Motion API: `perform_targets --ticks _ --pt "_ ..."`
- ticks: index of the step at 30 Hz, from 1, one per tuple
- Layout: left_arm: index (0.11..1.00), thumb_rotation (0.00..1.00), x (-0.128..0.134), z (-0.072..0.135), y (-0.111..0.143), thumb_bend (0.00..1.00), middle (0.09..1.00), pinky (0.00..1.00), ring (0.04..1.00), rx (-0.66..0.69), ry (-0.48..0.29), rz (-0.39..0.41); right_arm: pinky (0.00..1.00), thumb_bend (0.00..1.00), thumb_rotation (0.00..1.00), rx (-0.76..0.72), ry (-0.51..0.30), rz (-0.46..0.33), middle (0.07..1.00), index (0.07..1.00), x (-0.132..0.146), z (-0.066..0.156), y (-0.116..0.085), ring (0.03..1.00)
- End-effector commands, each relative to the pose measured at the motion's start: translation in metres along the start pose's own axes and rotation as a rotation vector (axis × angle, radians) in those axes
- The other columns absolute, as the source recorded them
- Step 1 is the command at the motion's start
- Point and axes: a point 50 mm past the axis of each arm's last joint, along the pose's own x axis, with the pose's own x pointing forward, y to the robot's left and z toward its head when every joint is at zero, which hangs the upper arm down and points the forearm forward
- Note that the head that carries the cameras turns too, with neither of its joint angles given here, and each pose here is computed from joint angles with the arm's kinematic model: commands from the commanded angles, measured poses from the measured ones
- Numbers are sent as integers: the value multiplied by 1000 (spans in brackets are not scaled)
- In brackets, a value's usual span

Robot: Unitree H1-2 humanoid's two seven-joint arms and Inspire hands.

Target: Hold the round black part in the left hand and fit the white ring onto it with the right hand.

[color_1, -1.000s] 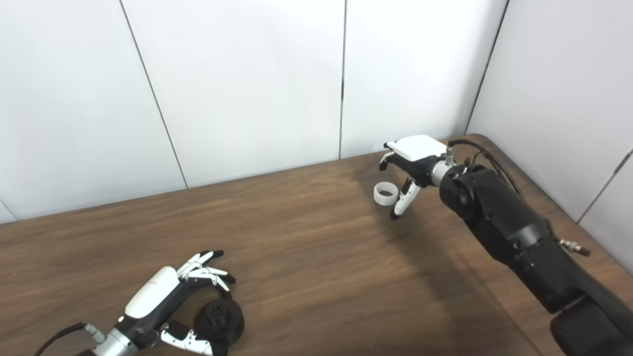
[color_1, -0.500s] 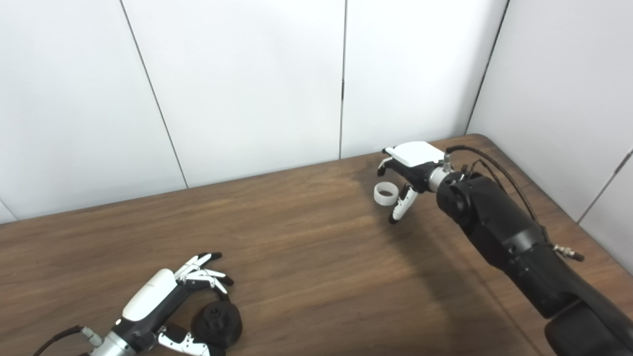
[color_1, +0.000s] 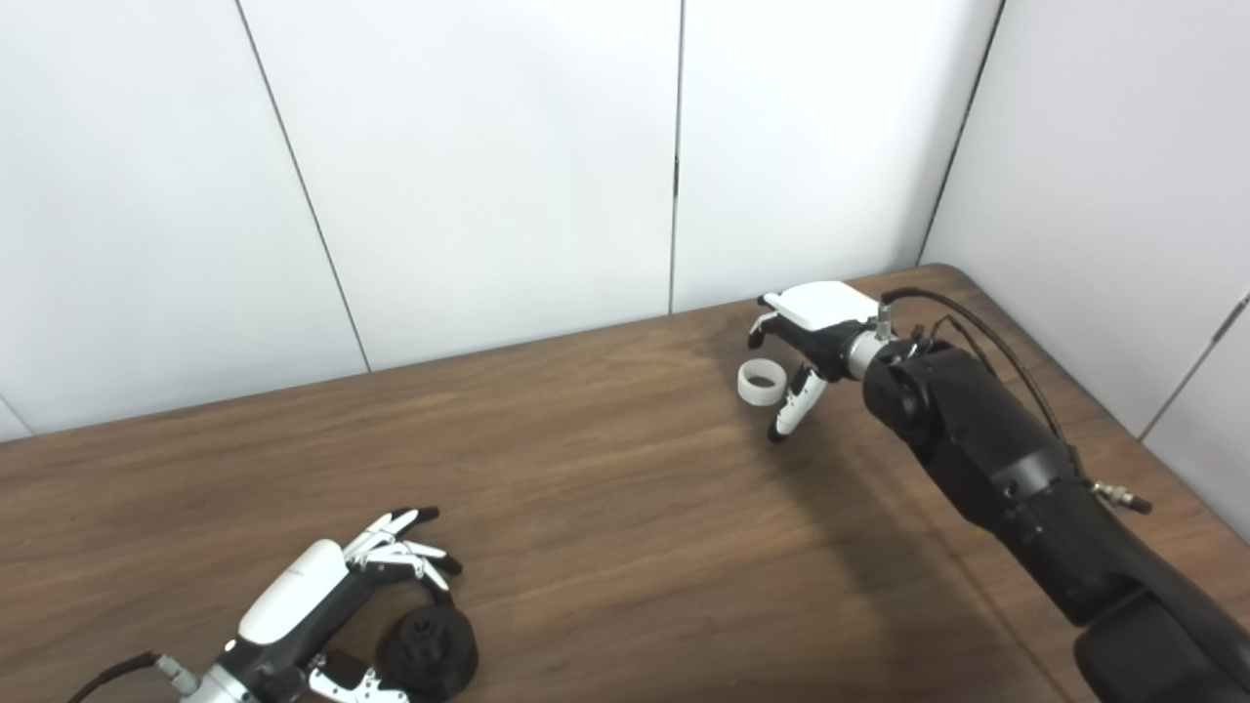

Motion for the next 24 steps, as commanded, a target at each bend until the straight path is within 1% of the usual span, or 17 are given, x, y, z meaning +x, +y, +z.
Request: perform_targets --ticks 1,5,8,14,20,24 --pt "482 58 2 2 16 524 748 1000 974 29 -21 20 1000 945 327 -41 0 -99 990 785 1 -10 -41 1000" --pt "482 58 3 2 17 524 747 1000 974 29 -21 26 1000 946 347 -51 4 -92 993 789 1 -12 -43 1000" --pt "482 58 2 3 16 524 746 1000 972 27 -21 27 1000 942 328 -52 7 -86 992 789 0 -13 -41 1000" --pt "482 58 1 4 17 524 746 1000 971 25 -23 30 1000 943 345 -58 3 -79 994 794 0 -13 -38 1000" --pt "482 59 -1 5 18 524 746 1000 972 26 -25 32 1000 943 313 -47 -1 -79 988 787 2 -13 -33 1000" --pt "482 59 -2 6 20 524 747 1000 974 26 -29 35 1000 940 312 -48 -3 -78 987 792 3 -14 -27 1000"
